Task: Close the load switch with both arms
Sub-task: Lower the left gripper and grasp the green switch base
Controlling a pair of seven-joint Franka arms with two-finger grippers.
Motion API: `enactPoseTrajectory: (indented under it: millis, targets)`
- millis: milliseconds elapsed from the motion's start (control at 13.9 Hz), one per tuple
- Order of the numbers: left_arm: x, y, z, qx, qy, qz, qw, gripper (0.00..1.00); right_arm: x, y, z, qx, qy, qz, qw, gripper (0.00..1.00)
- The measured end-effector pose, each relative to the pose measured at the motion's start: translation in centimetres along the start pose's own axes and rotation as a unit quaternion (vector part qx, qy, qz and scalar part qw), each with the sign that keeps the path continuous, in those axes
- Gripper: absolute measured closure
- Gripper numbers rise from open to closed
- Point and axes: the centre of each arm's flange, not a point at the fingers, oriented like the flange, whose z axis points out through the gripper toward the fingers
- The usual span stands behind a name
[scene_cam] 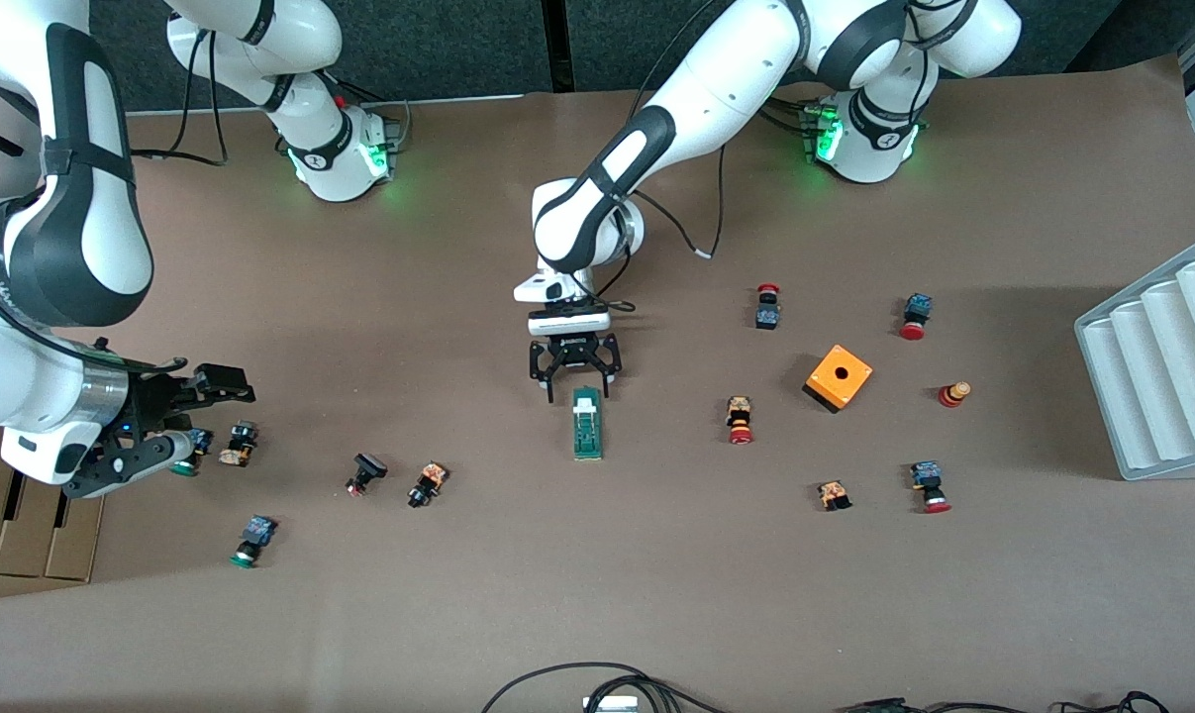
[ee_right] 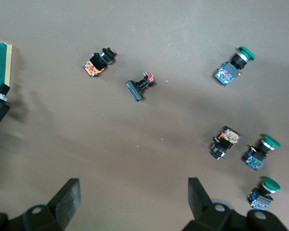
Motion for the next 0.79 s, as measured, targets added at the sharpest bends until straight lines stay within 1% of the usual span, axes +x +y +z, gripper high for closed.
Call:
enactPoseTrajectory:
  millis: [216, 432, 576, 648, 792]
  targets:
    - [-1.1, -0.1, 0.2, 0.004, 0.020, 0.006, 1.000, 0.03, 0.0, 0.1, 0.0, 0.000, 0.000, 0.001, 1.000, 0.00]
    - [-2.9, 0.0, -0.1, 0.012, 0.048, -0.015, 0.999, 0.05, 0.0, -0.1, 0.0, 0.005, 0.002, 0.000, 1.000, 0.00]
    - [-3.8, 0.1, -0.4, 0.012, 0.052, -0.016, 0.998, 0.05, 0.2, -0.6, 0.2, 0.007, 0.001, -0.005, 1.000, 0.00]
    - [-4.3, 0.1, -0.5, 0.012, 0.054, -0.015, 0.998, 0.07, 0.4, -1.0, 0.4, 0.007, -0.001, -0.012, 1.000, 0.00]
    - [-4.9, 0.2, -0.8, 0.019, 0.065, -0.010, 0.998, 0.08, 1.2, -1.8, 1.5, 0.007, -0.007, -0.044, 0.999, 0.00]
